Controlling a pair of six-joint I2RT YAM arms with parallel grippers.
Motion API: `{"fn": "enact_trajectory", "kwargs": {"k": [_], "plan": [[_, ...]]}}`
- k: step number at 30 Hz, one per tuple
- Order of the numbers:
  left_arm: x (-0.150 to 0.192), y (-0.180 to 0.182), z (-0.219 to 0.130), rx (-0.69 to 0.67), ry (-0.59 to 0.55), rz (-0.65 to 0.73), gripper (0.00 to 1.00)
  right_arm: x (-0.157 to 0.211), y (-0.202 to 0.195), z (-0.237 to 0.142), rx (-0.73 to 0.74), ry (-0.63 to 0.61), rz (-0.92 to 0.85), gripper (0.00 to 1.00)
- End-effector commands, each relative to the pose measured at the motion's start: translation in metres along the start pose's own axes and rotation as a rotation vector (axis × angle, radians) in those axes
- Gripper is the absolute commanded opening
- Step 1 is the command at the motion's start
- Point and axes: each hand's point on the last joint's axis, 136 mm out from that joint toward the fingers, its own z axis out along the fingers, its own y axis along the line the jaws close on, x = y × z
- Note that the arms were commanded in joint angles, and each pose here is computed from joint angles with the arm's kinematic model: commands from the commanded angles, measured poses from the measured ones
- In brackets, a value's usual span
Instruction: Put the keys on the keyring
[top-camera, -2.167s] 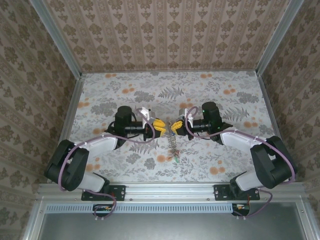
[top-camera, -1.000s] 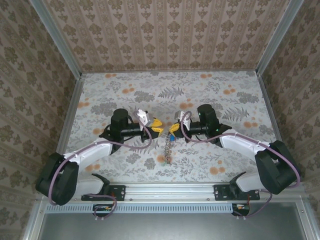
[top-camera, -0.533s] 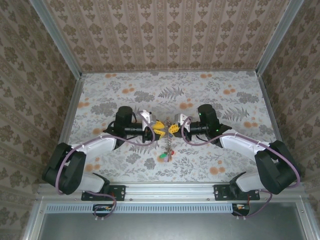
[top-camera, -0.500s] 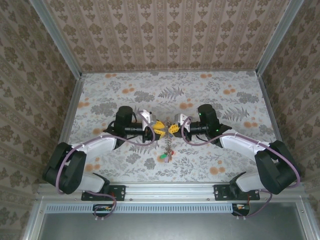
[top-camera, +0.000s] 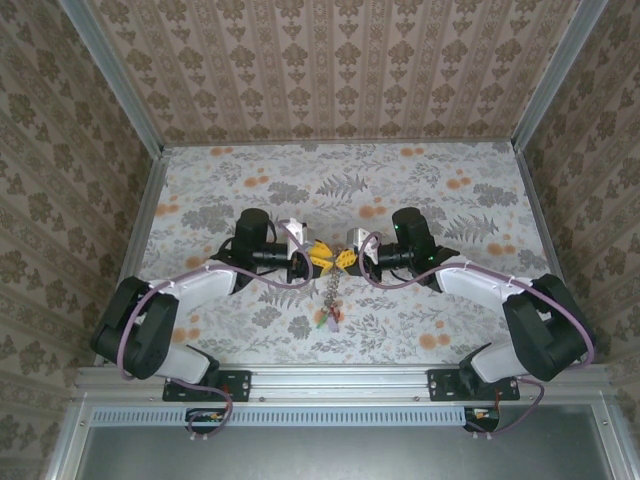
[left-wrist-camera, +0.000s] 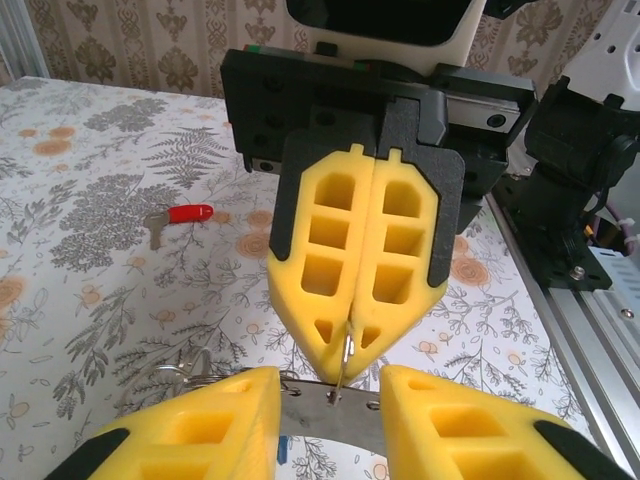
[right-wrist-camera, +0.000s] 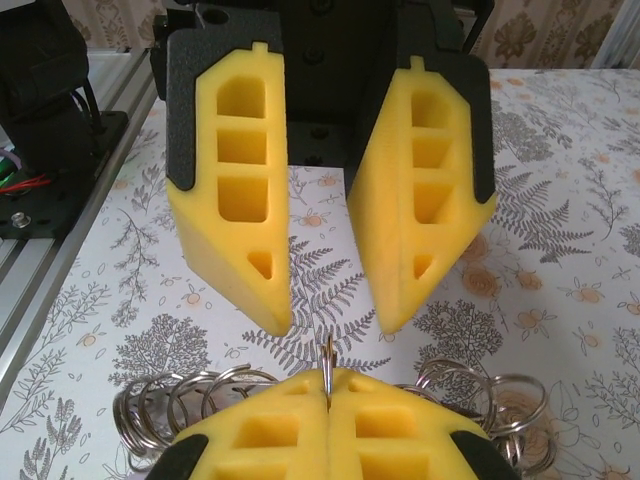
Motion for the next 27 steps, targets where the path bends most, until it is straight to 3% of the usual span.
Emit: {"fn": "enact_trajectory", "kwargs": {"k": [1,16,19,23,27], "plan": [[-0.0037,-0.0044,0.0037,0.047,-0.001,0.028,0.3,-0.0199,-0.0004,-0.0012,-0.036,-0.053,-0.035,0.0],[-0.0017,-0.0034,0.0071,0.065,0.028,0.033,0.23,-0.0261,-0.0004,0.0005,-0.062,-0.071,-0.001,0.01],[0.0004,-0.0025,0.0084,0.067,0.037,0.032,0.17,-0.027,0.0,0.0004,-0.065,-0.074,0.006,0.01],[0.0031,-0.0011,0.0097,0.058,0.053,0.031,0.02,-0.025,0.001,0.0006,-0.071,-0.065,0.018,0.03],[0.0028,-0.0005,0.0092,0.043,0.063,0.042,0.0,-0.0194,0.0023,-0.0002,-0.071,-0.031,0.029,0.06]]}}
